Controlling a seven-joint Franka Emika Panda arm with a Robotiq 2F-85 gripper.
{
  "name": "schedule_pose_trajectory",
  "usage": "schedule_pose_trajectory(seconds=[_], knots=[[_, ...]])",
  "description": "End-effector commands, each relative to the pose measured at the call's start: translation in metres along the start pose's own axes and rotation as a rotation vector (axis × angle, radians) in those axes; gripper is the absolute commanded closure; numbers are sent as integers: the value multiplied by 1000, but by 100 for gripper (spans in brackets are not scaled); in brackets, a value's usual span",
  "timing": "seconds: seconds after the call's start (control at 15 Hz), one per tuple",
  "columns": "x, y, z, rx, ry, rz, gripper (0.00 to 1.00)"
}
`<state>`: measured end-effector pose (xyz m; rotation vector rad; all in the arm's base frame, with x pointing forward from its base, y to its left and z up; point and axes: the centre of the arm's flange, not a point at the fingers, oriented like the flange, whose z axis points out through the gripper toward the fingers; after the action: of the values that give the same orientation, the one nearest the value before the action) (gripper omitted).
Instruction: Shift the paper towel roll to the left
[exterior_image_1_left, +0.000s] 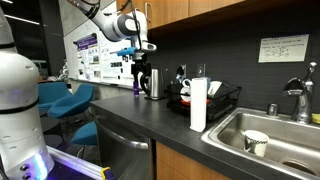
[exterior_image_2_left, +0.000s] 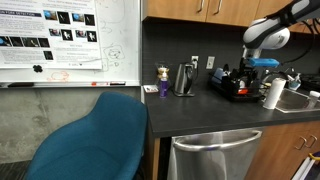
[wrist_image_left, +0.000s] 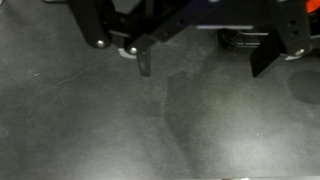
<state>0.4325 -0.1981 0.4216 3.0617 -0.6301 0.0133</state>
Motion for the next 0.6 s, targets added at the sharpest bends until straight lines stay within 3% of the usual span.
schedule_pose_trajectory(seconds=[0.0, 0.53], knots=[[-9, 19, 0, -1, -5, 36, 0], [-27, 75, 7, -20, -13, 69, 0]])
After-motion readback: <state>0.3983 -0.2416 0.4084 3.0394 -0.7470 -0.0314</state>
